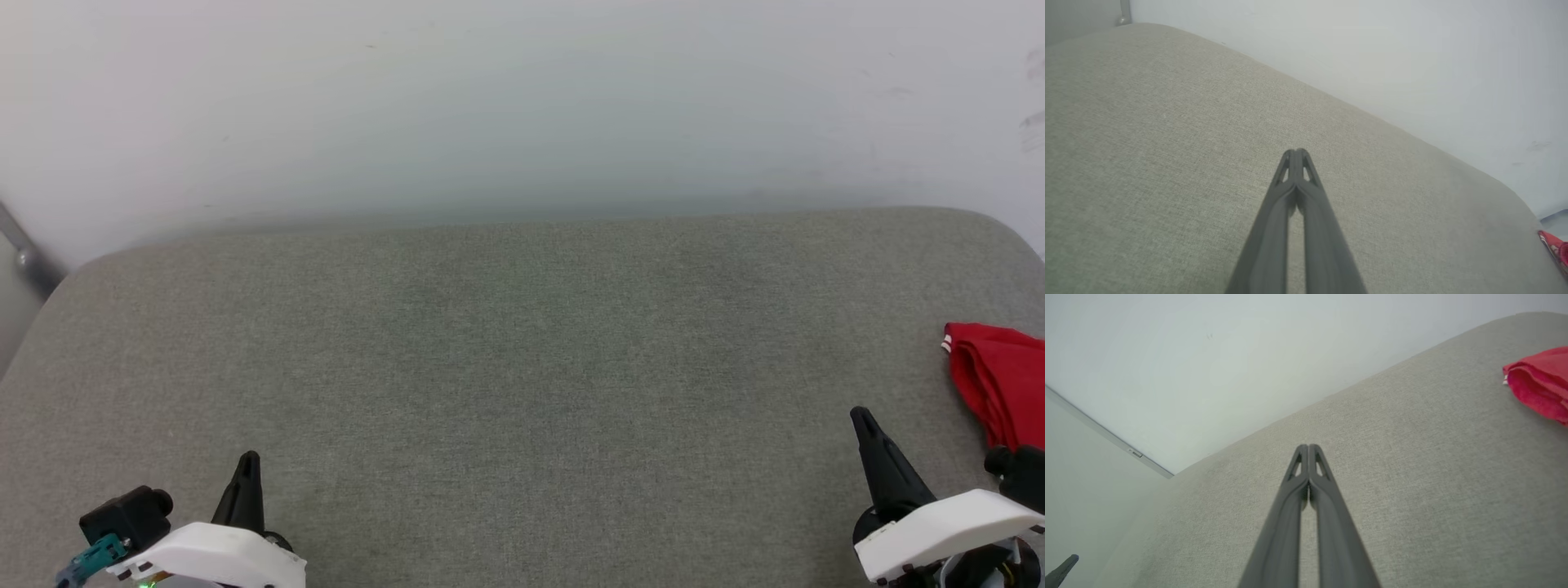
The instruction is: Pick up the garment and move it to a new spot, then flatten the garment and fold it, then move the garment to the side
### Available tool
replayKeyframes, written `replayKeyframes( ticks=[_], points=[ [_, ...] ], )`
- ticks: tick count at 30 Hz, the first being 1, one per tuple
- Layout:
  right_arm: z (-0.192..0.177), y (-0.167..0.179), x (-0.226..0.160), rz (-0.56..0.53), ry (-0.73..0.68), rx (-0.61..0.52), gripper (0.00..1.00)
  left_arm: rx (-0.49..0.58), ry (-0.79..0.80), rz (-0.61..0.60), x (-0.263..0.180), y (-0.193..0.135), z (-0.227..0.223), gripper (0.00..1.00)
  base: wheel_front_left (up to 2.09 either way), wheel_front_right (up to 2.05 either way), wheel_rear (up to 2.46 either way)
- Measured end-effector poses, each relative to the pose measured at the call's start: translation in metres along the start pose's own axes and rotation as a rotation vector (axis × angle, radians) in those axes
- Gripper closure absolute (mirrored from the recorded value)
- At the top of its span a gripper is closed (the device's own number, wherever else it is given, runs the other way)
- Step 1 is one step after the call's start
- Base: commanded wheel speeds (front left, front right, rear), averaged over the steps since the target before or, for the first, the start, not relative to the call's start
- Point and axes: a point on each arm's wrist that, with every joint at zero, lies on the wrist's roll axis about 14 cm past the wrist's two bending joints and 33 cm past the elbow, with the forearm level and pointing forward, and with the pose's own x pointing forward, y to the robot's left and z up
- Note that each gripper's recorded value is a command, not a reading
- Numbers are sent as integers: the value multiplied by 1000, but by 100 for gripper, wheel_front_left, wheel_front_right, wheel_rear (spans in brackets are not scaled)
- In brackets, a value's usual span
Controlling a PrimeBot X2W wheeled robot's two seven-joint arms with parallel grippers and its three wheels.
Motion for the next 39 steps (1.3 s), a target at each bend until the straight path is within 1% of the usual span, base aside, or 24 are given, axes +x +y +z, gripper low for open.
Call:
replayKeyframes(
  ticks=[19, 39],
  points=[
    [-1, -2, 6, -3, -17, 276, 100, -300, 36, -10, 8, -6, -3, 100, 0, 0, 0],
    [4, -2, 15, 6, -47, 510, 100, -554, 37, -36, 15, -12, 1, 100, 0, 0, 0]
  ],
)
